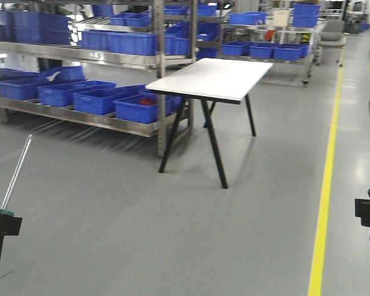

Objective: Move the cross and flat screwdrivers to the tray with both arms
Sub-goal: 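Drive the base away from the table holding both screwdrivers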

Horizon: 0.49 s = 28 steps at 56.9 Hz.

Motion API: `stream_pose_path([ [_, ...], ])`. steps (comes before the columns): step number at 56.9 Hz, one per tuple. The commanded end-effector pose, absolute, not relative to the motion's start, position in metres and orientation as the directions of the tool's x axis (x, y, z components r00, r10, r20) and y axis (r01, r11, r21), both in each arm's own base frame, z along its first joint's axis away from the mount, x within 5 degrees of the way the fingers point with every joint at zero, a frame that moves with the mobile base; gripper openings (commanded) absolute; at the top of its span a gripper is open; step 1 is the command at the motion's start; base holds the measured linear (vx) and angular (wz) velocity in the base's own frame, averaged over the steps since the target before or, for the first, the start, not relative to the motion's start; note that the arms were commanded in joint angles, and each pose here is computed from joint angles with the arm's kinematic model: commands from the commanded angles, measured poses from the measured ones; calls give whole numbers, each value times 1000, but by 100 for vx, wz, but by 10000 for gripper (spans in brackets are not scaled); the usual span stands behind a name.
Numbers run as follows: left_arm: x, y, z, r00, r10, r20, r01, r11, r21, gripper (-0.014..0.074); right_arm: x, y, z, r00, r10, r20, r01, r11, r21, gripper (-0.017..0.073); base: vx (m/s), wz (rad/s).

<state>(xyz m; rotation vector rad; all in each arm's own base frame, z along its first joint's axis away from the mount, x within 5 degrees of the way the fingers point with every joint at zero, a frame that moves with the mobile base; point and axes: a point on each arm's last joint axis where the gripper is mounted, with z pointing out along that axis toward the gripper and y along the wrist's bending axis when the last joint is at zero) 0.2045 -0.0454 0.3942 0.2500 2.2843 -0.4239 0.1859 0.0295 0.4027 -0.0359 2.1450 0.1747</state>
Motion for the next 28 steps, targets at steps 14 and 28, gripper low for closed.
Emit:
stream_pose_path([
  [14, 201, -47, 413, -598, 3, -801, 321, 918, -235, -1, 185, 28, 421, -441, 54, -896, -105, 988, 111, -8, 35, -37],
  [28, 201, -47, 413, -598, 3, -801, 321, 918, -235, -1, 185, 28, 421, -441, 54, -896, -105, 988, 111, -8, 40, -34],
])
